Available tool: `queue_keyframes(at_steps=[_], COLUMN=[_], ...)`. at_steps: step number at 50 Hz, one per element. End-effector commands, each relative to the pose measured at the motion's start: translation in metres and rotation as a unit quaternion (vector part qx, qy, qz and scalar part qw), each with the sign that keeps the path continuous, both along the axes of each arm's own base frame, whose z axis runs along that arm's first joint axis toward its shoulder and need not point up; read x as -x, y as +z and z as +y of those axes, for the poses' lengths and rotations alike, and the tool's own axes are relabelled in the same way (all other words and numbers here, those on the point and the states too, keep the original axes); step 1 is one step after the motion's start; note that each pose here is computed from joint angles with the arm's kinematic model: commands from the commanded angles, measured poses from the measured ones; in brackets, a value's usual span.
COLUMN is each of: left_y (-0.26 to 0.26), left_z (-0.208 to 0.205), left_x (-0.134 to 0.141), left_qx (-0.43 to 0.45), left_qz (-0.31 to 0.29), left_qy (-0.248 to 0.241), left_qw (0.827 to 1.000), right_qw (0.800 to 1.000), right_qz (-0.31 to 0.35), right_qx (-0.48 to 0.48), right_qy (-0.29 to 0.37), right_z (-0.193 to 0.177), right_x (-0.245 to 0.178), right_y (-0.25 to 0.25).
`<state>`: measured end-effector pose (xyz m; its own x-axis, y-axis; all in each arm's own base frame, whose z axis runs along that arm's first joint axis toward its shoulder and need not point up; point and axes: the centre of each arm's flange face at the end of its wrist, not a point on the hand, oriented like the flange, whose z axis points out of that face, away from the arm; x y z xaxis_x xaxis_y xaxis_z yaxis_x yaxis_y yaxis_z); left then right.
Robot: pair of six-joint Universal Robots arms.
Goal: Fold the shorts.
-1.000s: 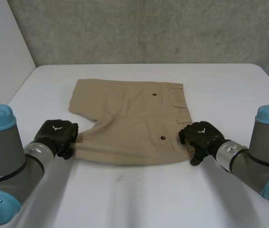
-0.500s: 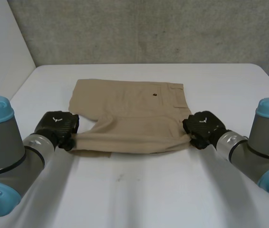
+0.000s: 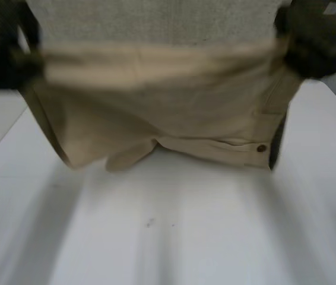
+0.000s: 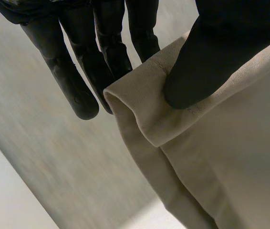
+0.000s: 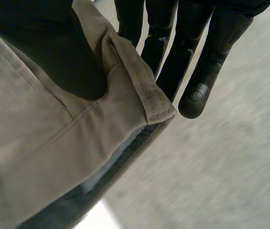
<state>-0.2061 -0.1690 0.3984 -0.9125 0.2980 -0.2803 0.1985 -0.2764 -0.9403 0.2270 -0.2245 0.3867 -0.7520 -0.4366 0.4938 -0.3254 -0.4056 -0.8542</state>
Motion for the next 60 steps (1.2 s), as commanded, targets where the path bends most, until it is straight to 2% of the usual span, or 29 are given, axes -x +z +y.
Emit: queue_keyframes(at_steps=[1, 3, 7, 12, 15, 20, 24, 26, 30, 34, 42, 49, 56, 60], left_y=[0.071, 0.069, 0.035, -0.037, -0.074, -0.116, -0.142, -0.148, -0.154, -0.169, -0.201, -0.192, -0.162, -0.157], left_z=[0.022, 0.017, -0.017, -0.070, -0.102, -0.147, -0.182, -0.203, -0.233, -0.256, -0.261, -0.250, -0.205, -0.162], left_x=[-0.011, -0.009, 0.004, 0.023, 0.035, 0.052, 0.068, 0.076, 0.089, 0.099, 0.118, 0.121, 0.114, 0.108], left_qx=[0.094, 0.088, 0.024, -0.086, -0.118, -0.117, -0.086, -0.049, 0.007, 0.032, 0.054, 0.074, 0.052, 0.015], left_qz=[0.046, 0.044, 0.017, -0.027, -0.042, -0.054, -0.067, -0.073, -0.084, -0.092, -0.090, -0.079, -0.081, -0.095], left_qy=[0.002, 0.002, 0.001, 0.004, 0.005, 0.006, 0.007, 0.013, 0.023, 0.028, 0.010, 0.015, 0.018, -0.001], left_qw=[0.994, 0.995, 1.000, 0.996, 0.992, 0.992, 0.994, 0.996, 0.996, 0.995, 0.994, 0.994, 0.995, 0.995], right_qw=[0.999, 0.999, 0.999, 0.993, 0.986, 0.979, 0.983, 0.987, 0.993, 0.993, 0.991, 0.991, 0.990, 0.987], right_qz=[-0.031, -0.028, -0.006, 0.014, 0.034, 0.050, 0.040, 0.022, -0.013, -0.005, 0.068, 0.072, 0.077, 0.103], right_qx=[0.039, 0.028, -0.048, -0.119, -0.161, -0.194, -0.168, -0.122, -0.026, 0.017, -0.009, -0.022, -0.059, -0.107], right_qy=[-0.005, -0.006, -0.011, -0.025, -0.028, -0.033, -0.067, -0.097, -0.117, -0.120, -0.116, -0.111, -0.100, -0.060], right_z=[0.020, 0.017, -0.016, -0.045, -0.062, -0.092, -0.123, -0.141, -0.157, -0.170, -0.173, -0.156, -0.123, -0.091], right_x=[0.007, 0.007, -0.002, -0.011, -0.018, -0.028, -0.032, -0.035, -0.053, -0.064, -0.080, -0.075, -0.059, -0.052], right_y=[0.052, 0.049, 0.008, -0.040, -0.075, -0.128, -0.159, -0.164, -0.158, -0.168, -0.204, -0.186, -0.162, -0.159])
